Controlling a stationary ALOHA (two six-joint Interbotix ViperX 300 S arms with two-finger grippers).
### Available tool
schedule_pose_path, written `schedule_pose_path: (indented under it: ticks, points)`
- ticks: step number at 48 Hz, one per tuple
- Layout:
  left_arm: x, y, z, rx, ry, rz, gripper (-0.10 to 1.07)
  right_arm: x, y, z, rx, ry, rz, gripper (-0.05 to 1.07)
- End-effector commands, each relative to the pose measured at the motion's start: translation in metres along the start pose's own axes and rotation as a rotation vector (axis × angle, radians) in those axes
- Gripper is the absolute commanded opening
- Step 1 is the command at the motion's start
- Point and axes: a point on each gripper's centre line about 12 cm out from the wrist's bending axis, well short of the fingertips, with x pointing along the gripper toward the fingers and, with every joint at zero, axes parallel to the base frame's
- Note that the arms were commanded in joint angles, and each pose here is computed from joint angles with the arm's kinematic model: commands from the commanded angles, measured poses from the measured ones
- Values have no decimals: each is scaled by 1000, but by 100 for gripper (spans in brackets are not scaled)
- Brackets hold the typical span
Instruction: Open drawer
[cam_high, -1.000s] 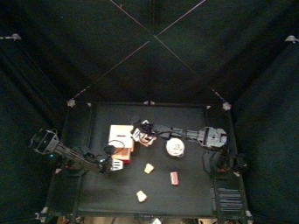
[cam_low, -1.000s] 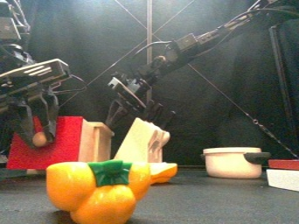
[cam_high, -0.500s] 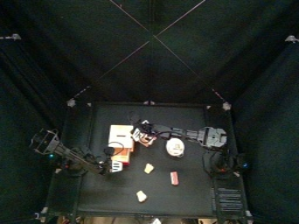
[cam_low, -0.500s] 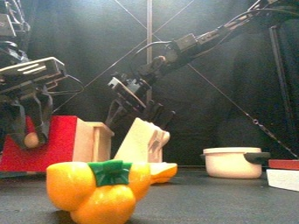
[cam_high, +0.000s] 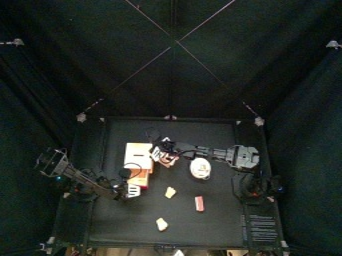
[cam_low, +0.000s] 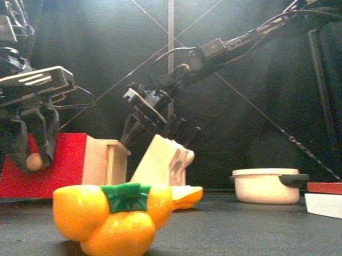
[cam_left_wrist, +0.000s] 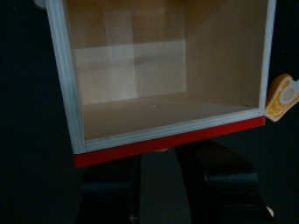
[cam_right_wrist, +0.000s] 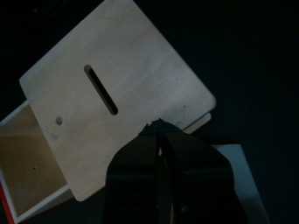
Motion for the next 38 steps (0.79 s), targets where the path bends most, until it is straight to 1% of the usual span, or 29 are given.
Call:
schedule_pose_path:
  ticks: [1,5,10,25,30,38]
  points:
    - [-5,-10,-2,2,10,-35,66,-11,5,16,0,-43,16,35]
    - [-5,-10,-2,8,10,-40,75,-10,5,15,-2,-42,16,35]
    - [-4,-10,-1,36,5,-50,82,-10,6,14,-2,-41,17,35]
    - [-7,-6,-7,39,21,-46,83,-11,7,16,-3,-45,19,35]
    - [-9,-4,-9,51,24,-49,83,-11,7,18,-1,-49,21,35]
    - [-15,-1,-11,51,21,-43,83,-13,9,21,-2,-54,23,35]
